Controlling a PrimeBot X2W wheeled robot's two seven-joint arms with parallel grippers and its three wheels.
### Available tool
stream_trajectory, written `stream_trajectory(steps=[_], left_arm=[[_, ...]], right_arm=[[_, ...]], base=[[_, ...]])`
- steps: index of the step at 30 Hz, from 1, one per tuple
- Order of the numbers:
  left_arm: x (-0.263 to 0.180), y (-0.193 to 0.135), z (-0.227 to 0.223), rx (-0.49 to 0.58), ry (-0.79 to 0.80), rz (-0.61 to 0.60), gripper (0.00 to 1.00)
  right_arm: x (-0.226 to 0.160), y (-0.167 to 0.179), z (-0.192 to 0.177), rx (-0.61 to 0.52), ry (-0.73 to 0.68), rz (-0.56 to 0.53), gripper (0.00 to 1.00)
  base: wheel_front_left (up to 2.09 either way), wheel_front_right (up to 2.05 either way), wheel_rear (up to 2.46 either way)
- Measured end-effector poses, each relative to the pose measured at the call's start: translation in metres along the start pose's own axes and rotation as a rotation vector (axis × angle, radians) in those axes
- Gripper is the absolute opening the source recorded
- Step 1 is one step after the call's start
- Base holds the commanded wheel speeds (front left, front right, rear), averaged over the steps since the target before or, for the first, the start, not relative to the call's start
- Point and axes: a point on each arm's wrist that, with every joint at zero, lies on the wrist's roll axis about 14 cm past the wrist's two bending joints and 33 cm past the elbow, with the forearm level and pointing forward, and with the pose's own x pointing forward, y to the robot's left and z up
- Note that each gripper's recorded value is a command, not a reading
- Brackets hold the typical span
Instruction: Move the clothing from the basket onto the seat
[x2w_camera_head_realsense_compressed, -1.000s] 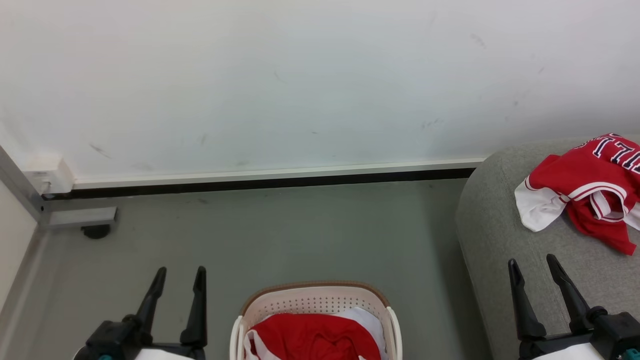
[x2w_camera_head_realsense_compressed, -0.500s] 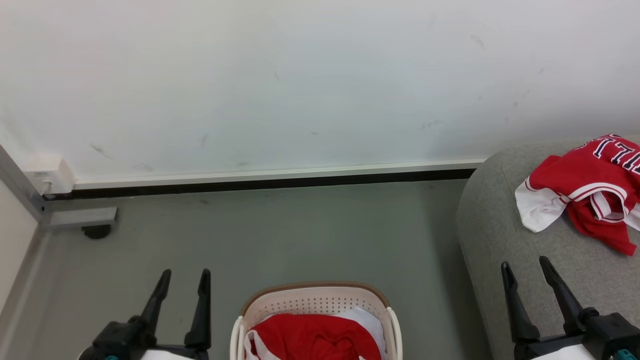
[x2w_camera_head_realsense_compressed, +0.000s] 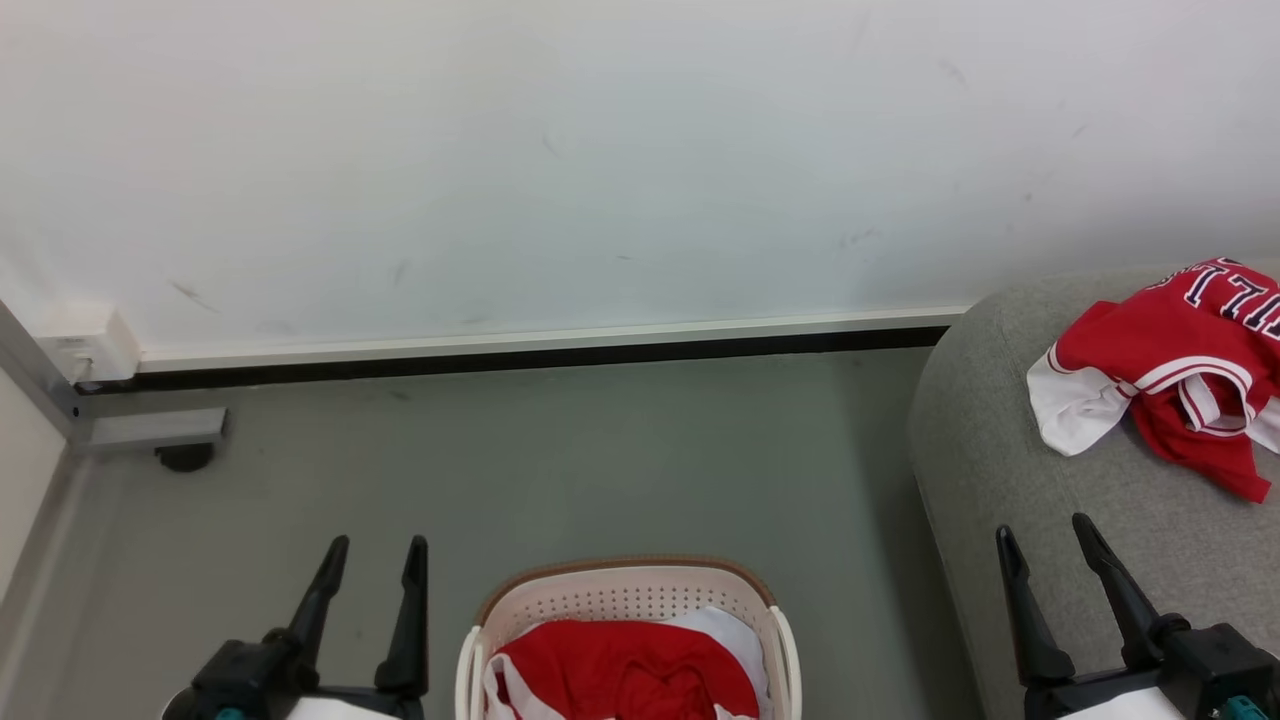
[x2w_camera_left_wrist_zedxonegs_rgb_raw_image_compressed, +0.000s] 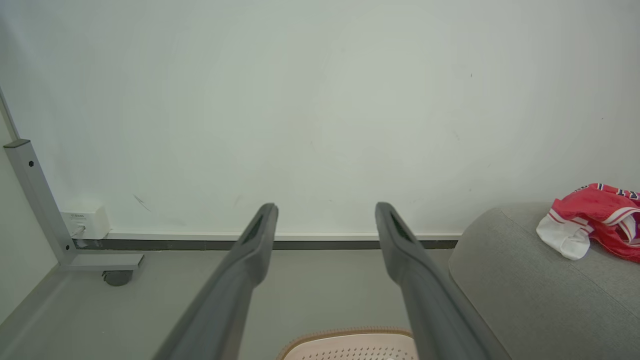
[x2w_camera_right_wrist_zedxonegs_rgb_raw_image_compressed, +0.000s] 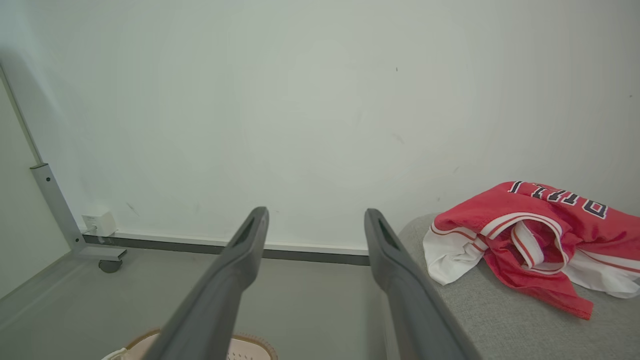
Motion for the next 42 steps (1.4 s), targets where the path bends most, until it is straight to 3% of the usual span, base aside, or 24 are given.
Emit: stream_trajectory(steps=[10,20,27,42], left_arm=[[0.019,-0.013,-0.013,-0.016,0.025,-0.046,1.00],[0.053,-0.029,-0.055,-0.029,0.114,-0.127,1.00],[0.072,-0.042,-0.112,0.000,0.254,-0.221,1.00],[0.072,-0.071,-0.246,0.052,0.641,-0.401,1.00]], right_arm=[[0.014,-0.007,-0.004,-0.022,0.017,0.008,1.00],[0.045,-0.024,-0.006,0.006,0.006,-0.033,1.00],[0.064,-0.039,-0.020,-0.006,0.028,-0.071,1.00],[0.088,-0.060,-0.049,-0.023,0.072,-0.122,1.00]], base=[[0.00,0.00,0.00],[0.00,0.00,0.00],[0.00,0.00,0.00],[0.00,0.00,0.00]])
